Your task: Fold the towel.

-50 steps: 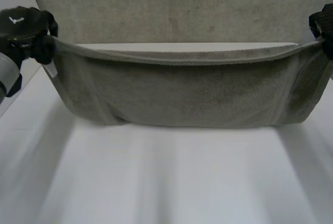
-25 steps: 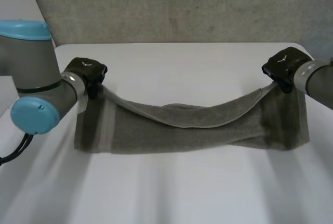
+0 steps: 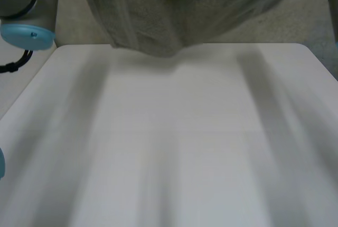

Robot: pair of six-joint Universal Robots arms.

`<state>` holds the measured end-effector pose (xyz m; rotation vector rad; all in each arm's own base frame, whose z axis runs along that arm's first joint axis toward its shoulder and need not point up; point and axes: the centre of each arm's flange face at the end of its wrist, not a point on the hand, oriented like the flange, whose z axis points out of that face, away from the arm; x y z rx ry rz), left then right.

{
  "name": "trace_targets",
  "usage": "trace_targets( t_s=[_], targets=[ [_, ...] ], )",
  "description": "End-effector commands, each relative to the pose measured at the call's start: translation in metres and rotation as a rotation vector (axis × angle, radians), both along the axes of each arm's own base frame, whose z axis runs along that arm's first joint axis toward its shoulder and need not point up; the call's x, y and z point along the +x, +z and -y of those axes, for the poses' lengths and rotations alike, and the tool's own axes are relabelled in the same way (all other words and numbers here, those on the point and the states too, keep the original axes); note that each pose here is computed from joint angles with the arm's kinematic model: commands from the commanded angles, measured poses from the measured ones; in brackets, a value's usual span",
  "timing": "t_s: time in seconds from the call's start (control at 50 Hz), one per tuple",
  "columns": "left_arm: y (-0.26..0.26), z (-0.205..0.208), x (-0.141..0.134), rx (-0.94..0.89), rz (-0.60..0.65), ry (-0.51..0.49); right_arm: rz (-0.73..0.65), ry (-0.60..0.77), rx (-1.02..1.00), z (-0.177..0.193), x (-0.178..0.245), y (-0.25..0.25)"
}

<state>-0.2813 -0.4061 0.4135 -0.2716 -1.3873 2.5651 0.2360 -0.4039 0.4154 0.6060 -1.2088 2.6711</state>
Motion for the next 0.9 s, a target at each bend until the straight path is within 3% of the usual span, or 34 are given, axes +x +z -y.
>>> trace_targets(
  t_s=[0.02, 0.08, 0.12, 0.18, 0.34, 0.52, 0.6, 0.76, 0.9],
  targets=[
    [-0.086, 0.011, 0.000, 0.313, 0.117, 0.004, -0.154, 0.080, 0.325, 0.001, 0.011, -0.082],
    [-0.110, 0.010, 0.000, 0.388, 0.148, -0.008, -0.190, 0.088, 0.389, 0.000, 0.014, -0.101],
    [-0.157, 0.003, 0.000, 0.519, 0.216, -0.058, -0.271, 0.082, 0.510, -0.004, 0.013, -0.143],
    [-0.190, -0.006, 0.002, 0.575, 0.289, -0.092, -0.348, 0.072, 0.601, -0.011, 0.008, -0.177],
    [-0.225, -0.041, 0.027, 0.603, 0.501, -0.056, -0.400, 0.027, 0.755, -0.024, -0.023, -0.220],
    [-0.210, -0.065, 0.062, 0.616, 0.522, 0.006, -0.364, -0.025, 0.724, -0.052, -0.053, -0.179],
    [-0.175, -0.080, 0.089, 0.561, 0.490, 0.038, -0.350, -0.048, 0.698, -0.075, -0.067, -0.148],
    [-0.151, -0.112, 0.094, 0.495, 0.462, -0.027, -0.350, -0.007, 0.753, -0.095, -0.075, -0.131],
    [-0.163, -0.113, 0.092, 0.535, 0.455, -0.045, -0.355, 0.009, 0.800, -0.086, -0.074, -0.144]
  ],
)
